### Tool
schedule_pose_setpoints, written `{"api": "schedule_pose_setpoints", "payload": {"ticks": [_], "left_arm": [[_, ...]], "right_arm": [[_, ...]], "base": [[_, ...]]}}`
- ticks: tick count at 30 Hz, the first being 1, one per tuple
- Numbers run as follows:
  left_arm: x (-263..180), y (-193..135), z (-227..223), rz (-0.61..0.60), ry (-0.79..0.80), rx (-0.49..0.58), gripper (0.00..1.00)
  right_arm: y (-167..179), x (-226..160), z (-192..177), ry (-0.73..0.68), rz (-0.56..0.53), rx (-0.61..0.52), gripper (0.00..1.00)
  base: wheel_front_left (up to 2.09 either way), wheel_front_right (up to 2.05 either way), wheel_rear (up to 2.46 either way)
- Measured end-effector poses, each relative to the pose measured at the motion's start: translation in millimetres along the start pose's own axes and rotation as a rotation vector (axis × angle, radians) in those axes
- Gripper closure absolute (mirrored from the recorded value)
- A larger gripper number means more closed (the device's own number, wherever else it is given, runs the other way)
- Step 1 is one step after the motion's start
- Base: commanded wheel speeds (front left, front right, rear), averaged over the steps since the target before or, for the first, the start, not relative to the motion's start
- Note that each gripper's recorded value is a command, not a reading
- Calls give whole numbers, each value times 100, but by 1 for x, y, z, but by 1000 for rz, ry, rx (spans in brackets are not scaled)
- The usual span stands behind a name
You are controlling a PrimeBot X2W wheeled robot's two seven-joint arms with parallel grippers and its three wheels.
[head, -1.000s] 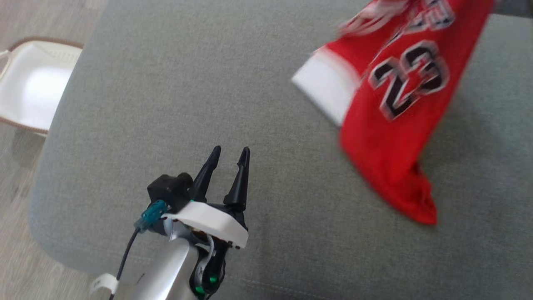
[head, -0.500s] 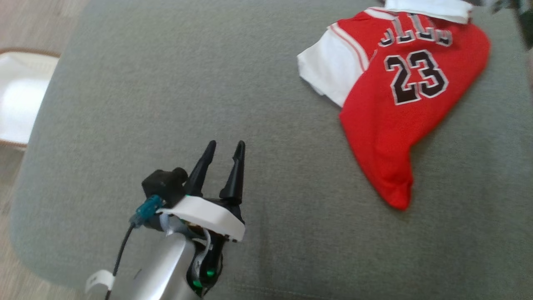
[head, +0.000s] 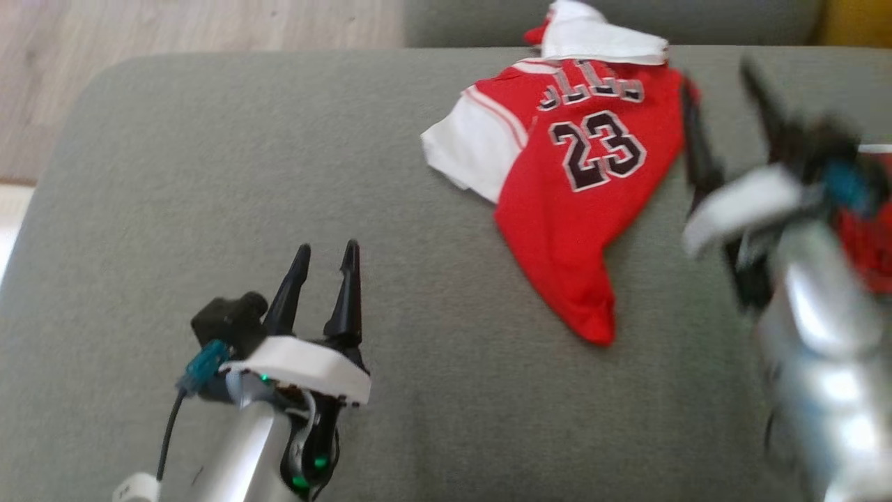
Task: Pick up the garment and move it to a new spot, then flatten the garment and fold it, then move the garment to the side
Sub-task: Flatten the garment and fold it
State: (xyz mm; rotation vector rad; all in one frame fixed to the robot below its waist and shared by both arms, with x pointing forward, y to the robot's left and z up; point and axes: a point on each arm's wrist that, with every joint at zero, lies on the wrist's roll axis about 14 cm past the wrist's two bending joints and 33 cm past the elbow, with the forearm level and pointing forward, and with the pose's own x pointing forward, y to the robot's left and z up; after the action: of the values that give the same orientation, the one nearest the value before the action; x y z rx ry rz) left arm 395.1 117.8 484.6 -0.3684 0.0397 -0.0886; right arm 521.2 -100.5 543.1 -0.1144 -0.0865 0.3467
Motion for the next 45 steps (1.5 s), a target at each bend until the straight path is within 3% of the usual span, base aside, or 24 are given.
{"api": "schedule_pose_setpoints", "payload": {"ticks": [5, 11, 21, 34, 35, 36, 37, 45], "left_arm": [[-1, -10, -4, -36, 8, 10, 0], [-1, -20, -5, -66, 11, 8, 0], [-6, -17, -12, -61, 31, 13, 0], [-10, 1, -18, -9, 51, 19, 0], [-10, 2, -18, -7, 52, 19, 0], [-10, 2, -19, -5, 53, 19, 0], [-10, 3, -19, -4, 53, 19, 0], [-7, -4, -19, -24, 54, 18, 0]], "right_arm": [[8, -63, -43, 84, -78, 115, 0], [15, -113, -69, 176, -125, 167, 0], [51, -108, -77, 251, -36, 259, 0], [104, -121, -133, 510, 95, 343, 0], [107, -122, -136, 527, 104, 343, 29], [109, -122, -138, 535, 107, 352, 69], [110, -121, -139, 538, 109, 357, 100], [60, -111, -126, 451, -34, 351, 100]], "base": [[0, 0, 0], [0, 0, 0], [0, 0, 0], [0, 0, 0], [0, 0, 0], [0, 0, 0], [0, 0, 0], [0, 0, 0]]}}
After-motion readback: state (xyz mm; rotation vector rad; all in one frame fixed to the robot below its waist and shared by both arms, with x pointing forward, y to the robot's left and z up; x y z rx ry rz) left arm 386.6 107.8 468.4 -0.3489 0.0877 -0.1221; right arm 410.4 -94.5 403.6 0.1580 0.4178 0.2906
